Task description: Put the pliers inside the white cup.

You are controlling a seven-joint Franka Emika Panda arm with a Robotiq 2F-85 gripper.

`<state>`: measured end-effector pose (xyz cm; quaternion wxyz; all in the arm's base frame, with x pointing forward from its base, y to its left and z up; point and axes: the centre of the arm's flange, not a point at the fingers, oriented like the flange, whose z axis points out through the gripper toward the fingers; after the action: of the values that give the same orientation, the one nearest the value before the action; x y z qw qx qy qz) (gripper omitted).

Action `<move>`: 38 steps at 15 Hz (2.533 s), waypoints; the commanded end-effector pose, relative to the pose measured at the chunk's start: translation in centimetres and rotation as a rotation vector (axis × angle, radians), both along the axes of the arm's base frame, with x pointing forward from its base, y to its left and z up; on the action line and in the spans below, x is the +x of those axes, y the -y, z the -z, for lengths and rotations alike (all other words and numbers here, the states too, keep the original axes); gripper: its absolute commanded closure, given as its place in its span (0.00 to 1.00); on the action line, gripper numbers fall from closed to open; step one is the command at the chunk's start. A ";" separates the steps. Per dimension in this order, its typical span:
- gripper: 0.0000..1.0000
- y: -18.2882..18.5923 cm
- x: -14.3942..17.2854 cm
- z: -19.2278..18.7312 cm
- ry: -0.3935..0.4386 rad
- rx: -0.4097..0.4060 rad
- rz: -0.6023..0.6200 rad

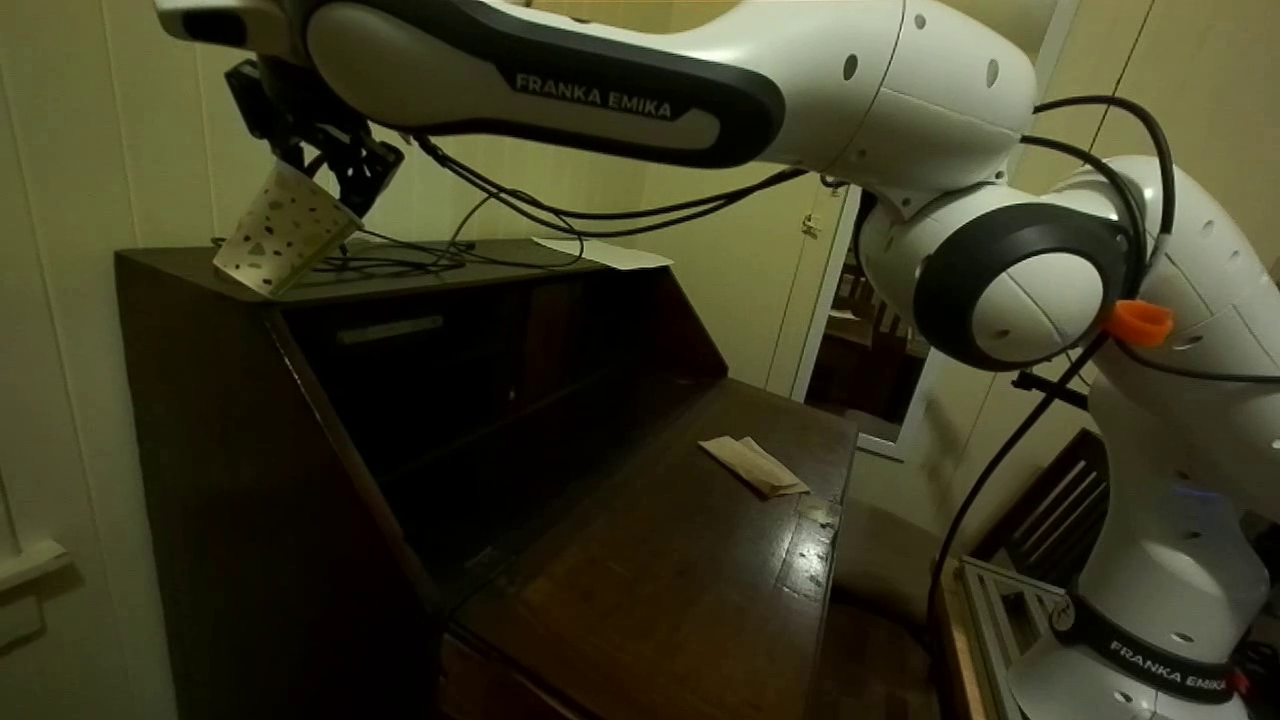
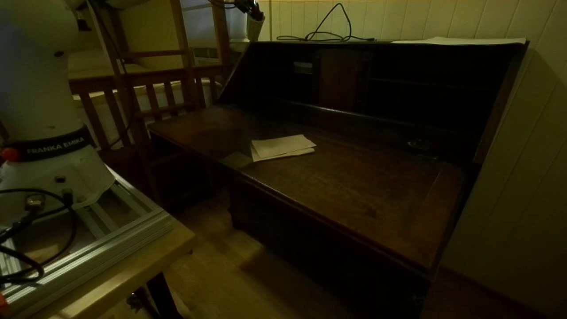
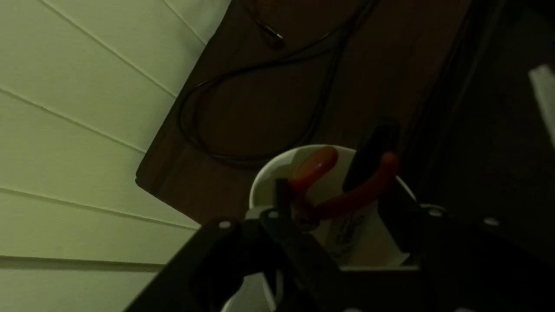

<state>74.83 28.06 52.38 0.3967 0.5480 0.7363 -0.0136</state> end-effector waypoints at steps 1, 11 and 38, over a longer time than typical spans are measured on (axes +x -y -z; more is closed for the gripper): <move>0.71 -3.6 6.0 -2.7 0.003 -0.062 -0.021; 0.71 -5.5 5.3 -2.9 0.010 -0.114 -0.071; 0.71 3.6 5.5 -5.1 0.288 0.419 0.457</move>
<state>75.38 23.55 54.36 0.3989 0.7429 0.5331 0.0686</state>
